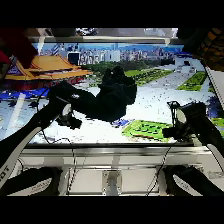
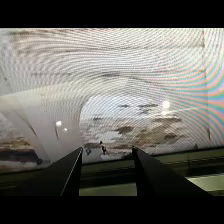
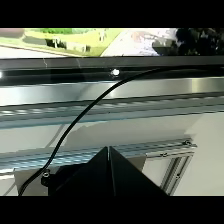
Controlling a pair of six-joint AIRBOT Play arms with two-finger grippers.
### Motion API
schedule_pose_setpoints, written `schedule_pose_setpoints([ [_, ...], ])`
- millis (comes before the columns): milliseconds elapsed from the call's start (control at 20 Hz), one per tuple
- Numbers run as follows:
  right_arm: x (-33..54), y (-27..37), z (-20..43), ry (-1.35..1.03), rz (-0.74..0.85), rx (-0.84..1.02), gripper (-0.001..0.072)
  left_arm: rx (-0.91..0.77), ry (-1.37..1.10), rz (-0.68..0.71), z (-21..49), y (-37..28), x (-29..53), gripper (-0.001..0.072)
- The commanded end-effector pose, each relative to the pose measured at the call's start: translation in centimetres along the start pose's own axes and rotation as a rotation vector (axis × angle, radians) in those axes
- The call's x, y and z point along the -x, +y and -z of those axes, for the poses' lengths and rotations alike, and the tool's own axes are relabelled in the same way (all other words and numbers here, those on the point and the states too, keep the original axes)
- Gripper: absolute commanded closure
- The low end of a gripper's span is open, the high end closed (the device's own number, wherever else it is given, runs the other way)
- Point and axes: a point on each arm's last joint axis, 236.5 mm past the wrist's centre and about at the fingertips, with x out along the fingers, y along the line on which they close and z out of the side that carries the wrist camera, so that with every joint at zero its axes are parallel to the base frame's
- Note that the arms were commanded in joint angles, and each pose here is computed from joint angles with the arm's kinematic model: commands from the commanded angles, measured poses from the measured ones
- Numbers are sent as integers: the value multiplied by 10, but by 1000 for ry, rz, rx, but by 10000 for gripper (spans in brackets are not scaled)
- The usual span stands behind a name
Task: Fold the clothes and pants, and hang the long-sleeved shirts on hangers.
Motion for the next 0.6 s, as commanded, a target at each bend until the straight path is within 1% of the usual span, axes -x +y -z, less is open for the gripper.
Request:
schedule_pose_setpoints([
  [0, 0, -1, 0, -1, 4, 75, 690, -3, -11, -2, -3, 0, 0, 328],
  [100, 0, 1, -6, -28, -2, 74, 691, -3, -11, -2, -3, 0, 0, 328],
  [200, 1, 7, -25, -106, -27, 73, 691, -2, -11, -2, -3, 0, 0, 328],
  [450, 4, 16, -38, -164, -63, 71, 691, -2, -13, -1, -3, 0, 0, 328],
  [550, 13, 22, -71, -310, -87, 56, 690, -3, -59, 6, -14, -2, 0, 328],
])
